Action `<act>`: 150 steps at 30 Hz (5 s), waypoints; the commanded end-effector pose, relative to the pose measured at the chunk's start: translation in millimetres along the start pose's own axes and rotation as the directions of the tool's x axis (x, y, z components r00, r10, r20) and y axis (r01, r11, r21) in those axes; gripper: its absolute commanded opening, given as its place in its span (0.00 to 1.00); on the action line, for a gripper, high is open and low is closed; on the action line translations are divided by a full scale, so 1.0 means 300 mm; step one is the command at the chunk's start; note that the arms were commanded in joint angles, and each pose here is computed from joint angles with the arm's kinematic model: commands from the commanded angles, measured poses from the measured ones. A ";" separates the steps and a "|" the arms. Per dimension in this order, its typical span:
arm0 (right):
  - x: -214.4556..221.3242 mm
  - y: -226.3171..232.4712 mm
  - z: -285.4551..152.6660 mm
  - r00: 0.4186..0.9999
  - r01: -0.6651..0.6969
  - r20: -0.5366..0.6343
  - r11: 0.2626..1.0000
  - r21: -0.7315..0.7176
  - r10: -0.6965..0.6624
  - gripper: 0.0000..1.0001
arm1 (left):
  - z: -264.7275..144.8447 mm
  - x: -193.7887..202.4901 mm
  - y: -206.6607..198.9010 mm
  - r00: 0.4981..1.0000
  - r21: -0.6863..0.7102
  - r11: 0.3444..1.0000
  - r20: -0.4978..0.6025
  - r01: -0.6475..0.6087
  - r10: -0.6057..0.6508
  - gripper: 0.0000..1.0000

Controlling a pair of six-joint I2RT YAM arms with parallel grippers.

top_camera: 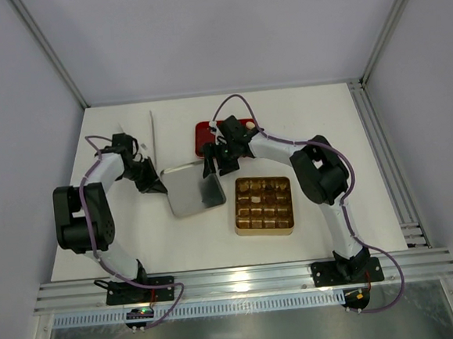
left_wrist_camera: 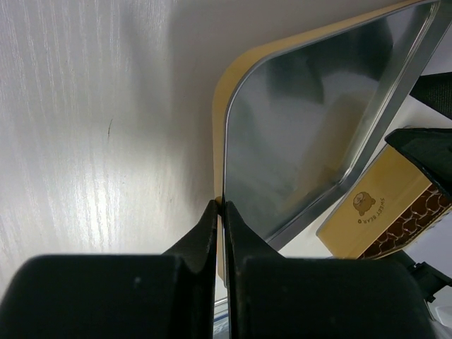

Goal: Pack the chocolate

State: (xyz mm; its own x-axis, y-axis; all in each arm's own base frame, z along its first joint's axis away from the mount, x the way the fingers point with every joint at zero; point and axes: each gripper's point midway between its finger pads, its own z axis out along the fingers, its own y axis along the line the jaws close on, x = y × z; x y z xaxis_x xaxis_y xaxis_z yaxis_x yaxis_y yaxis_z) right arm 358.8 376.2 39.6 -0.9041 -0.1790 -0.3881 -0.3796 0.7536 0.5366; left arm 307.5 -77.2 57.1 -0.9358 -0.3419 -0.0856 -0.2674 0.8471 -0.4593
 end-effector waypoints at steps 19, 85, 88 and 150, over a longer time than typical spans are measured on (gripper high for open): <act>-0.004 0.061 0.012 0.995 -0.102 -0.012 0.976 -0.191 0.101 0.68 | -0.128 -0.047 -0.114 0.996 0.146 0.989 0.088 -0.029 0.016 0.00; -0.240 0.155 -0.732 0.903 -0.316 0.173 0.882 -0.350 0.392 0.04 | -0.642 0.209 -0.853 0.024 -0.399 0.464 0.737 -0.791 0.675 0.73; -0.246 0.149 -0.774 0.886 -0.354 0.166 0.863 -0.360 0.433 0.04 | -0.635 0.262 -0.884 -0.103 -0.469 0.373 0.721 -0.800 0.685 0.72; -0.213 0.203 -0.978 0.853 -0.350 0.301 0.895 -0.275 0.426 0.75 | -0.555 0.265 -1.178 -0.708 -0.948 0.138 0.306 -0.286 0.636 0.00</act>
State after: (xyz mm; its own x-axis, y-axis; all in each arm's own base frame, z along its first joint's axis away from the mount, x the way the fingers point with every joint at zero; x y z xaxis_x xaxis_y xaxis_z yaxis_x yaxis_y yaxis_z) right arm 333.5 257.1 295.4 -0.9169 0.3242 -0.2327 -0.0177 0.5495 0.8353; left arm 294.2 -345.3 310.3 0.5310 0.7465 -0.4009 0.0398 0.4506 0.8918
